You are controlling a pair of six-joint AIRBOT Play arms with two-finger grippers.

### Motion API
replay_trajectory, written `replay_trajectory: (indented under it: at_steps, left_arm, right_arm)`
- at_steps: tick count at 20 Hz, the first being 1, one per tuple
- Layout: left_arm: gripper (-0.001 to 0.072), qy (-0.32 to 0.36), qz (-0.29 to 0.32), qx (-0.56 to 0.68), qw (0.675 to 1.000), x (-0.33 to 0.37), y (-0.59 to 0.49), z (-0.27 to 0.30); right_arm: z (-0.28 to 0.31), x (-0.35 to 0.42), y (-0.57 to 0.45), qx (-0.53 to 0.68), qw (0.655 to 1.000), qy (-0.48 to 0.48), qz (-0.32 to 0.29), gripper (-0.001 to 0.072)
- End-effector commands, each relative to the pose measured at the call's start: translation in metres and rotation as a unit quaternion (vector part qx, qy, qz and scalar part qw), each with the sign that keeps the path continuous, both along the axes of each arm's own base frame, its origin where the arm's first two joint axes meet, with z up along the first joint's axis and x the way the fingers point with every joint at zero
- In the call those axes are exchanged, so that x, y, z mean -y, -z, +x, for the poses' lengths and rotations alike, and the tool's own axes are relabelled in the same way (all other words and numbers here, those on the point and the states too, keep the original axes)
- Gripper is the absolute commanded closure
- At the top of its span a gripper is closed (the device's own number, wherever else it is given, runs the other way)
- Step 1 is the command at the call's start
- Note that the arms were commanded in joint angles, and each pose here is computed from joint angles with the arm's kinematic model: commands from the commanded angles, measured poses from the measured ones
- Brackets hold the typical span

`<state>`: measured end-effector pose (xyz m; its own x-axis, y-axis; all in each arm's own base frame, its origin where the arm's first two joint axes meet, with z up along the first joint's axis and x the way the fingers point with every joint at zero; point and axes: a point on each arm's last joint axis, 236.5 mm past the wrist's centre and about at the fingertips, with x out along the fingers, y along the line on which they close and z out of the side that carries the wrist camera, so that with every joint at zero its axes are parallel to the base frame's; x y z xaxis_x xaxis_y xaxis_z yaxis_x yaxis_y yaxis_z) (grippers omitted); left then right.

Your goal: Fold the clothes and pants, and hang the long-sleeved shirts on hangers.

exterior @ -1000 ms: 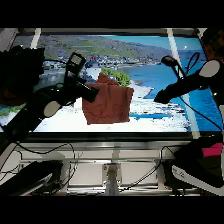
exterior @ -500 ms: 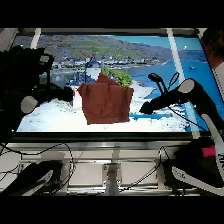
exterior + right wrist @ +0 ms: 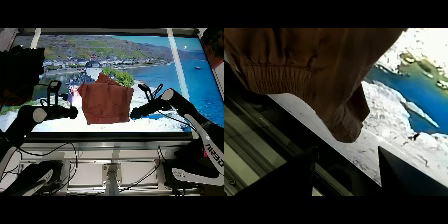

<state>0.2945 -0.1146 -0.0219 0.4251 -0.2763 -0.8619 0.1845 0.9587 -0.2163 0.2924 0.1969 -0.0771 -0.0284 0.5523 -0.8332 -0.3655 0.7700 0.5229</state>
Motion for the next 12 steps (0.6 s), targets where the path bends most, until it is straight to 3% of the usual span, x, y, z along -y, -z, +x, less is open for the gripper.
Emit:
replay_trajectory:
  at_steps: [1, 12]
  left_arm:
    - [0.0181, -0.029, -0.042, -0.008, 0.999, 0.009, 0.024, -0.007]
    - [0.0181, -0.035, -0.046, -0.002, 0.998, 0.008, 0.027, -0.006]
  right_arm:
    - [0.001, -0.011, 0.016, -0.013, 1.000, 0.008, 0.007, 0.0255]
    - [0.016, -0.034, 0.026, 0.018, 0.999, 0.035, 0.006, 0.0261]
